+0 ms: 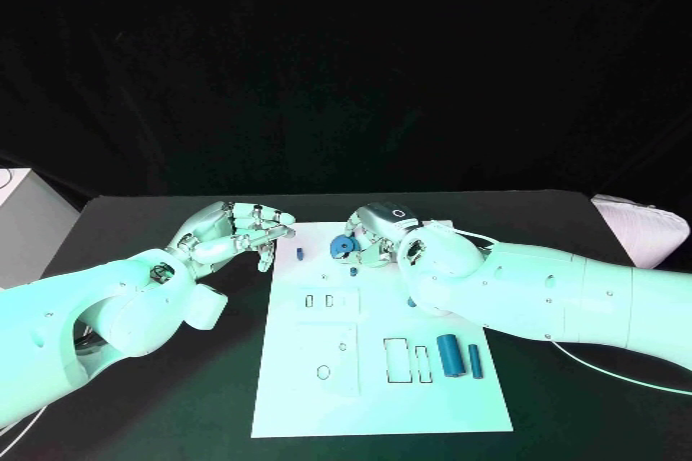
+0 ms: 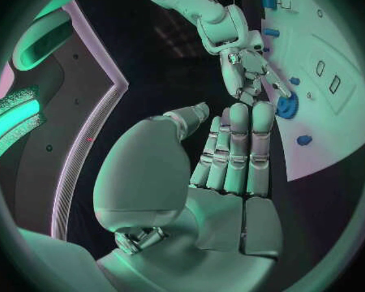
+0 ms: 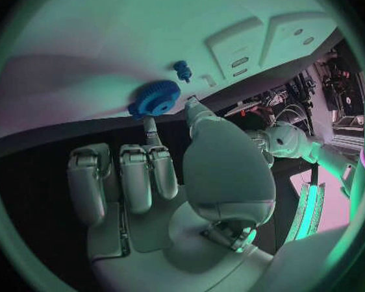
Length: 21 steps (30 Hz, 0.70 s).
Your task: Assemble the parts on the task board
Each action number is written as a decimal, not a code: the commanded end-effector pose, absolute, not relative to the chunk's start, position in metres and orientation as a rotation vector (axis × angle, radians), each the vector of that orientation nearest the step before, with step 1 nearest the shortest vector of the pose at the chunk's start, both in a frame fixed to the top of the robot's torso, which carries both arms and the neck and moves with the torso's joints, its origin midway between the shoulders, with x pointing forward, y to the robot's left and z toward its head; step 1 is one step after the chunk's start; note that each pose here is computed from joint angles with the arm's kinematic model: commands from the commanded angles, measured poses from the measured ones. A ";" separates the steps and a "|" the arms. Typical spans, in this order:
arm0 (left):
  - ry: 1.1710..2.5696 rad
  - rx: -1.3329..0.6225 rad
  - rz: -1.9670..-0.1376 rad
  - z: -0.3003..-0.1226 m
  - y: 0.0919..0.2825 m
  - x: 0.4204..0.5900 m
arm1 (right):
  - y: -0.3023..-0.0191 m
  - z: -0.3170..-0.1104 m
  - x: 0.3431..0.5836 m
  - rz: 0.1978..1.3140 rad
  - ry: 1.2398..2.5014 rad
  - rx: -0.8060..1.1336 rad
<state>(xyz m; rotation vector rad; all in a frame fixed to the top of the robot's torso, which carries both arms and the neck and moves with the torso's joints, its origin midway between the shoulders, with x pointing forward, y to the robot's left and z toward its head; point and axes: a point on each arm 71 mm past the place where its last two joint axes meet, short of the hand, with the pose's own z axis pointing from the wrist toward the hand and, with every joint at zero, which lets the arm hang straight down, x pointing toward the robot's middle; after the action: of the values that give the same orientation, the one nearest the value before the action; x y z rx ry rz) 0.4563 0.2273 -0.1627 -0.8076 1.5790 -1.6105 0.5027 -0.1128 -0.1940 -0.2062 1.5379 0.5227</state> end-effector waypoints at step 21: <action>1.584 -0.797 -1.624 -0.162 0.226 0.455 | -0.117 -0.204 0.502 0.528 1.664 -0.230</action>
<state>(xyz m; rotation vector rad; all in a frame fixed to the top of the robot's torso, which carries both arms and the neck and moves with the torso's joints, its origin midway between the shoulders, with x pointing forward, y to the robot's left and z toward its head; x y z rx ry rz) 0.4562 0.2283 -0.1628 -0.8090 1.5801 -1.6071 0.5043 -0.1161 -0.1950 -0.2045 1.5952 0.5384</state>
